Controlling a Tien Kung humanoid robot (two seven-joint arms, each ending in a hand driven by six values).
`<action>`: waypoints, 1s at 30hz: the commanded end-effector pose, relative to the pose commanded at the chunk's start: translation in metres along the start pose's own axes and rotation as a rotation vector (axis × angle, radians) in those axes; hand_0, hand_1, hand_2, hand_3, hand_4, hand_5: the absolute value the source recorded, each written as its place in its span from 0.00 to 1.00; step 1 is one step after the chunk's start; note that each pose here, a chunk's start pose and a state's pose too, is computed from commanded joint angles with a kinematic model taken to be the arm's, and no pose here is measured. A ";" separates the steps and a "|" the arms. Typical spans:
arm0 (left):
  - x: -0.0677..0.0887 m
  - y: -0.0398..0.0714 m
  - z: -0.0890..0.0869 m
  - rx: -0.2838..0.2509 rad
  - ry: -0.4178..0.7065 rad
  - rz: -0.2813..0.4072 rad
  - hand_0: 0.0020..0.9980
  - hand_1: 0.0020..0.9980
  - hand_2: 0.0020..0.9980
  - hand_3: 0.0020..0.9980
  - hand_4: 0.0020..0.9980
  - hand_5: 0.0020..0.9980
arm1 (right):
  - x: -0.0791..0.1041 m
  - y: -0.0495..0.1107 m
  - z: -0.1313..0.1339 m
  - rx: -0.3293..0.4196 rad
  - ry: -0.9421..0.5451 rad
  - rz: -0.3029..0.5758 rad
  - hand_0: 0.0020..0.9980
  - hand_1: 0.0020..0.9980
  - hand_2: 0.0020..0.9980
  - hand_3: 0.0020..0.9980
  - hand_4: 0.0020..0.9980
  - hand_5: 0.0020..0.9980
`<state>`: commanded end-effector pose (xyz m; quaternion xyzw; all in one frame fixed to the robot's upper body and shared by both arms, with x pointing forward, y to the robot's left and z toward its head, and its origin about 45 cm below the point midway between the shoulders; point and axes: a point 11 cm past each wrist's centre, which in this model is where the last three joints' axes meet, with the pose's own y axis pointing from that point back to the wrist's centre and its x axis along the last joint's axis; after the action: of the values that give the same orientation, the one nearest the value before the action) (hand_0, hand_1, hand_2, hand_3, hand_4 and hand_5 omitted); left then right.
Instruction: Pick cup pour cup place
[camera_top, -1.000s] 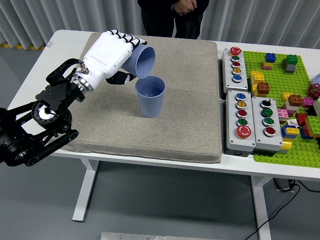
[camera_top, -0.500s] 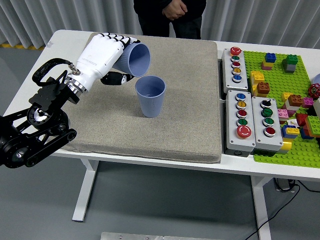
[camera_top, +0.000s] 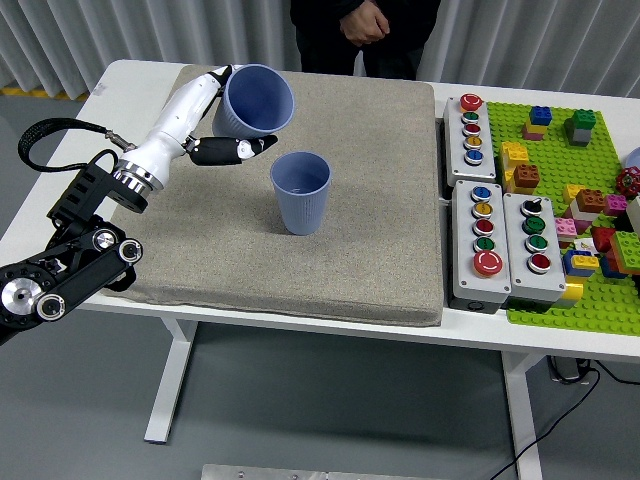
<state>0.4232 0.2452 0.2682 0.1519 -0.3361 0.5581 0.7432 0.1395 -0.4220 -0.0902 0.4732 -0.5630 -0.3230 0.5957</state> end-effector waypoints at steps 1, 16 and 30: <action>0.001 0.000 -0.003 0.014 0.045 0.012 0.60 0.58 0.59 0.59 0.65 0.09 | 0.000 0.000 0.000 0.001 0.000 0.000 0.68 0.65 0.57 0.58 0.00 0.02; -0.002 0.030 -0.067 0.275 0.546 0.326 0.62 0.60 0.61 0.62 0.68 0.13 | -0.003 0.000 -0.001 0.002 0.001 -0.004 0.68 0.65 0.57 0.58 0.00 0.02; -0.045 0.047 -0.077 0.297 0.358 0.315 0.64 0.65 0.64 0.65 0.67 0.15 | -0.005 0.000 -0.002 0.004 0.002 -0.006 0.68 0.65 0.57 0.58 0.00 0.02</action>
<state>0.3981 0.2735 0.1751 0.1039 -0.1334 0.7281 0.6643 0.1405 -0.4169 -0.0916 0.4765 -0.5614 -0.3232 0.5943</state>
